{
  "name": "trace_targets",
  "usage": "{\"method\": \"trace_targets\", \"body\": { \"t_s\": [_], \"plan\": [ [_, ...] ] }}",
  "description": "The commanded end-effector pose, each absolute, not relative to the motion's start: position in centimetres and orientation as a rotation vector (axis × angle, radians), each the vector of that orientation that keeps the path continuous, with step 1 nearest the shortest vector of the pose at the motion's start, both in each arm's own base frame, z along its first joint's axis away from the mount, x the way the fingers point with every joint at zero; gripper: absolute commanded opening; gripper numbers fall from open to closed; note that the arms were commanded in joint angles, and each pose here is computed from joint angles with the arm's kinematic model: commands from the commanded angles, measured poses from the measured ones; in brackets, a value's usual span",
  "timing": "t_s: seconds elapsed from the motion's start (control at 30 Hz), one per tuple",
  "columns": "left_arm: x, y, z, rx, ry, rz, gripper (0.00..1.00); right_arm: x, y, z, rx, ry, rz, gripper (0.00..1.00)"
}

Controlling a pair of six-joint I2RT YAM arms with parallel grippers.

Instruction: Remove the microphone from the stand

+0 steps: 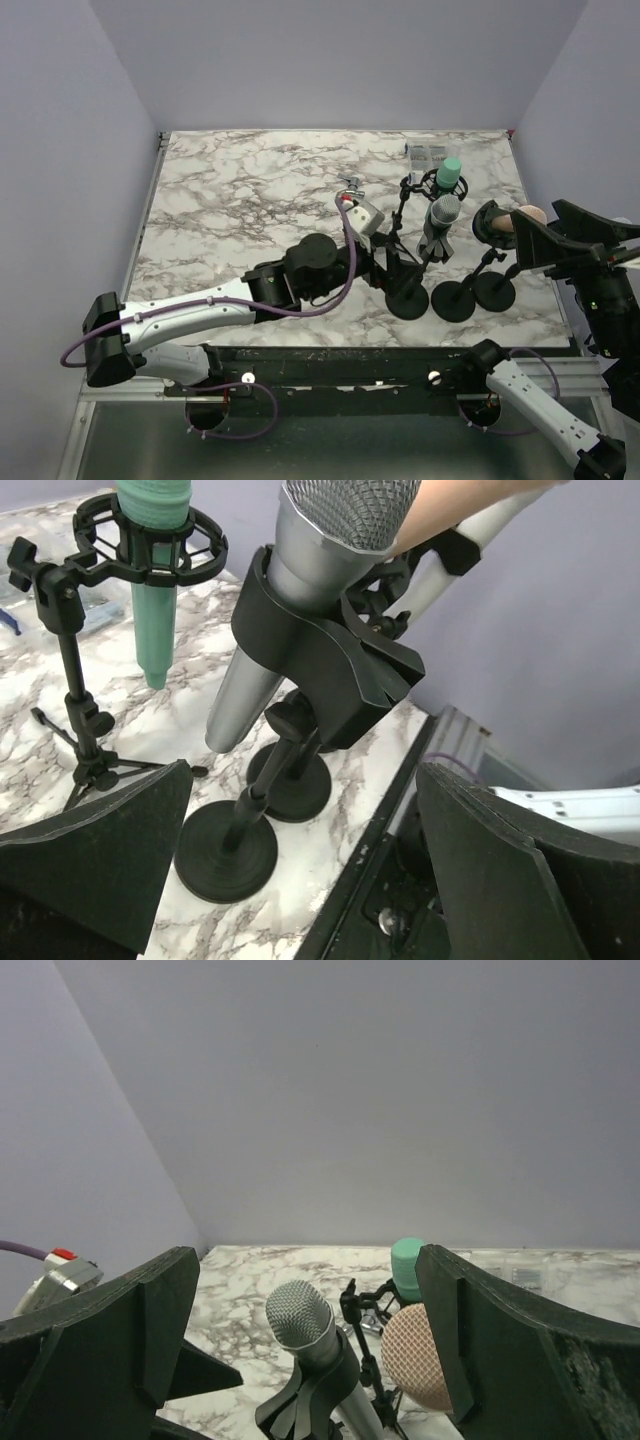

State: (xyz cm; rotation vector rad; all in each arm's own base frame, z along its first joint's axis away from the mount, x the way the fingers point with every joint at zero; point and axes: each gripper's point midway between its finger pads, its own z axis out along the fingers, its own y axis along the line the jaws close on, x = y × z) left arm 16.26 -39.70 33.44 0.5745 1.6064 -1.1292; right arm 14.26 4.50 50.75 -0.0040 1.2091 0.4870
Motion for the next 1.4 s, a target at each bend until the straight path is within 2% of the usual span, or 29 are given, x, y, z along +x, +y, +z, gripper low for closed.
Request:
{"method": "trace_targets", "body": {
  "t_s": [0.0,0.23,0.63,1.37],
  "plan": [
    [18.0,-41.5,35.3,0.482,1.522,-0.961,0.99,12.8,4.5,48.2,-0.054,1.273,0.498,1.0],
    [19.3,-44.1,35.1,0.434,1.556,-0.767,0.99,10.4,4.6,46.9,-0.105,1.277,0.556,1.0],
    [18.9,-46.8,35.2,0.407,1.578,-0.708,0.99,10.7,5.1,42.8,-0.108,1.406,0.563,1.0],
    [19.1,-47.1,32.6,0.321,1.732,-0.592,0.98,12.0,4.6,38.7,-0.036,1.551,0.509,1.0]
  ]
}}
